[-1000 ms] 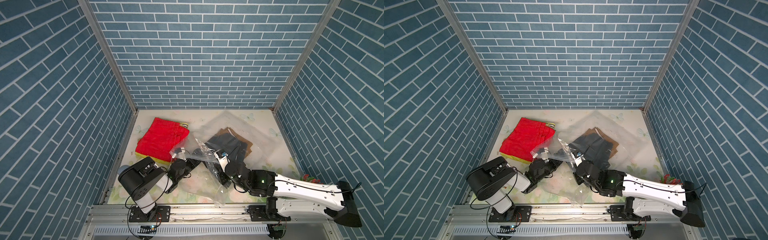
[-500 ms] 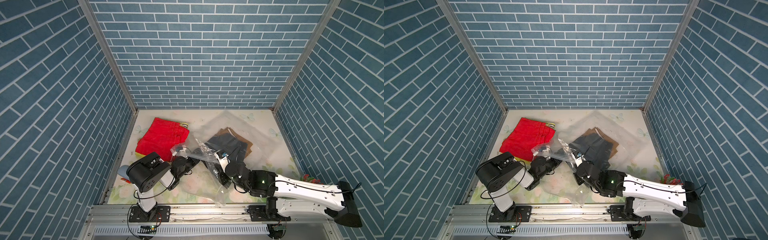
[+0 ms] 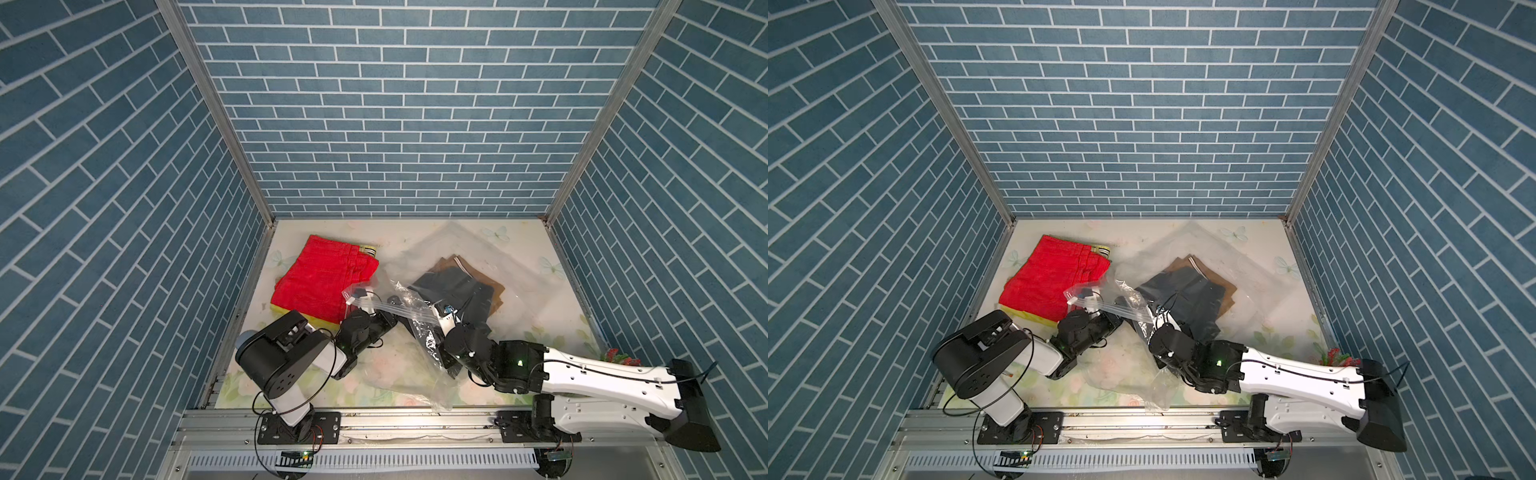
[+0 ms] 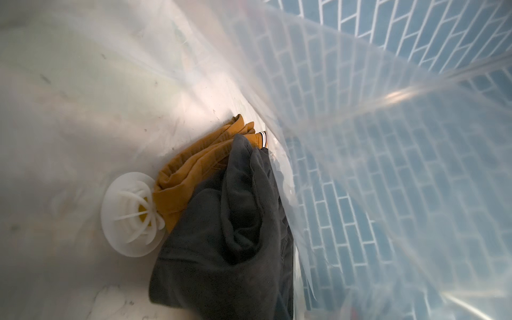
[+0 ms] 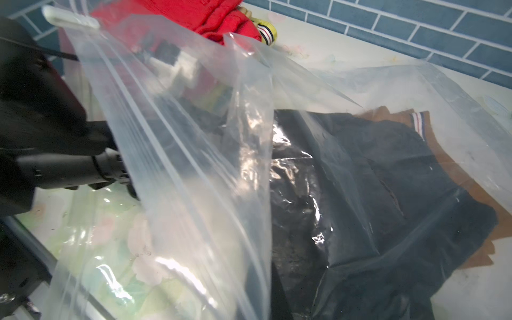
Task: Take the trousers out of the vacuum bag
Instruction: Take out the trousers from the vacuum bag.
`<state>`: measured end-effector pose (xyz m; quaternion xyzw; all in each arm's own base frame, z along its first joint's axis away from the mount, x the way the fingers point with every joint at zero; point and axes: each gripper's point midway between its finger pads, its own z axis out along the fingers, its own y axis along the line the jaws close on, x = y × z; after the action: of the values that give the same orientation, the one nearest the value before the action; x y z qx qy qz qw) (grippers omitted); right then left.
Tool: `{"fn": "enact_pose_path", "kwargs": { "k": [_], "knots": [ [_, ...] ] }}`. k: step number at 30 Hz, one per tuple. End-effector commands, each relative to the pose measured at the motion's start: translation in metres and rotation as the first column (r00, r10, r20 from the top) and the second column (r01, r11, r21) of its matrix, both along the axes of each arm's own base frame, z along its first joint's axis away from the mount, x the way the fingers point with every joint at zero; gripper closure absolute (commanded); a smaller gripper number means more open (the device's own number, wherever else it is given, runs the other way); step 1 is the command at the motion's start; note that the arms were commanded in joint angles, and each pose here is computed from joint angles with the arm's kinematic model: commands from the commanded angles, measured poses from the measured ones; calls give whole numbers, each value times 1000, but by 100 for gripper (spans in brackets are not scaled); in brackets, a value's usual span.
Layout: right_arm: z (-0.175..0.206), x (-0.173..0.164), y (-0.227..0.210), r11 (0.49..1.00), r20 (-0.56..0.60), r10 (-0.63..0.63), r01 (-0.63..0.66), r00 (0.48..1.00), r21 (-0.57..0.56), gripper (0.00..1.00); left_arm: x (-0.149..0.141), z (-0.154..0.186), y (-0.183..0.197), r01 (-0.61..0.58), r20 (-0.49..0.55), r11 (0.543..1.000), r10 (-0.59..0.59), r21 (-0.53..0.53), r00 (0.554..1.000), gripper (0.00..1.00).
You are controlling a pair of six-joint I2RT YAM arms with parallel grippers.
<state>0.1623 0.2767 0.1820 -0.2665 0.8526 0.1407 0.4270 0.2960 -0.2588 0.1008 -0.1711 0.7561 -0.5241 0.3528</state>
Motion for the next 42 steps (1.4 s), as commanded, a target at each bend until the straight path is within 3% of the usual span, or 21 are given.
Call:
{"fn": "enact_pose_path", "kwargs": {
  "k": [1, 8, 19, 28, 35, 42],
  "knots": [
    [-4, 8, -11, 995, 5, -98, 98, 995, -25, 100, -1, 10, 1, 10, 32, 1000, -10, 24, 999, 100],
    [-4, 15, -19, 984, 25, -170, 171, 985, -53, 100, -19, 0, 9, 25, -11, 988, -24, 150, 1000, 100],
    [-9, 17, -21, 979, 38, -185, 188, 982, -75, 100, -32, 32, 27, 9, 1, 975, -9, 220, 1000, 100],
    [7, 9, 4, 997, 17, -68, 67, 998, 29, 100, -33, 36, 29, 1, 19, 979, -5, 206, 1000, 100],
    [4, -7, 23, 996, -36, 50, -47, 998, 81, 81, -37, 31, 16, 22, 22, 978, -27, 206, 999, 100],
    [-39, -7, -5, 996, -116, -82, 87, 990, 34, 83, -48, 4, -12, 81, -30, 966, -76, 245, 997, 100]
  ]
}}
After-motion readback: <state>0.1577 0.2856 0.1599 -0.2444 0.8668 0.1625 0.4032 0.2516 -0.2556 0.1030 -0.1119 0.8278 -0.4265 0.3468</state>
